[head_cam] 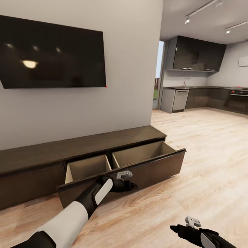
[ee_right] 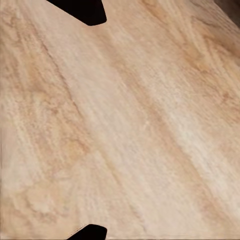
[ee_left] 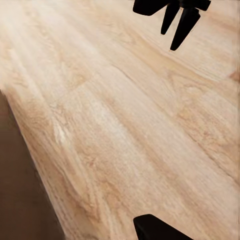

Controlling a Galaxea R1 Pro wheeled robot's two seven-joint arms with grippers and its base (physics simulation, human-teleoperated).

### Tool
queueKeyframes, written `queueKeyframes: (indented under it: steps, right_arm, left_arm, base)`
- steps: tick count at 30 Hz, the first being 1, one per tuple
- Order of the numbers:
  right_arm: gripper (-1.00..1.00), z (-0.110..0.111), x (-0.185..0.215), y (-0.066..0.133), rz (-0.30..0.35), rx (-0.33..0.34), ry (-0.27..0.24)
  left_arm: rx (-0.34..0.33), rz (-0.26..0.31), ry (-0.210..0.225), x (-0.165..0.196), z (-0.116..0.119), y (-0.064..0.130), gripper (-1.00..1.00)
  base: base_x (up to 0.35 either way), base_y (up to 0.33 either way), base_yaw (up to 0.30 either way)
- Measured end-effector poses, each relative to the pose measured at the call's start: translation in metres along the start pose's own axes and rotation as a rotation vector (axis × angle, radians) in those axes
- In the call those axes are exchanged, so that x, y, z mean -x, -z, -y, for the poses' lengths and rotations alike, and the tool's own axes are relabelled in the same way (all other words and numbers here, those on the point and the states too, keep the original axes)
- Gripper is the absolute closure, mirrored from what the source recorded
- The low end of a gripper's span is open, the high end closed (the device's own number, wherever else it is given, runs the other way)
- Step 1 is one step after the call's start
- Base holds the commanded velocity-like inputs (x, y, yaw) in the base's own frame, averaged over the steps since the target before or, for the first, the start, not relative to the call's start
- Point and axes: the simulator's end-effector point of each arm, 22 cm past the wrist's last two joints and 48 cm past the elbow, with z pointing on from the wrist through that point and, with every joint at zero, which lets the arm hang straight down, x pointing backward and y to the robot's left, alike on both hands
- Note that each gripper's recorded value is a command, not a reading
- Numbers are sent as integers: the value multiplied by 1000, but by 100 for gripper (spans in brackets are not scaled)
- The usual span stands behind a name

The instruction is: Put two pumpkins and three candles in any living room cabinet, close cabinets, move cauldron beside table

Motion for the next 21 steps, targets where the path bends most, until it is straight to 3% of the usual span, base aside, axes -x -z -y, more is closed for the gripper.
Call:
queueKeyframes:
  steps: [8, 13, 21]
  right_arm:
    - [-100, -1, 2, 1, 4, 1, 1]
    - [-100, -3, 4, 2, 8, 5, 2]
    - [-100, -6, 9, 3, 13, 8, 8]
  left_arm:
    - [102, -88, -8, -38, -42, -9, -100]
    - [172, -177, 36, -81, -77, -14, -100]
    - [302, -148, 108, -128, -144, -16, -100]
  base:
    - [0, 0, -293]
    - [0, 0, -293]
    - [0, 0, -293]
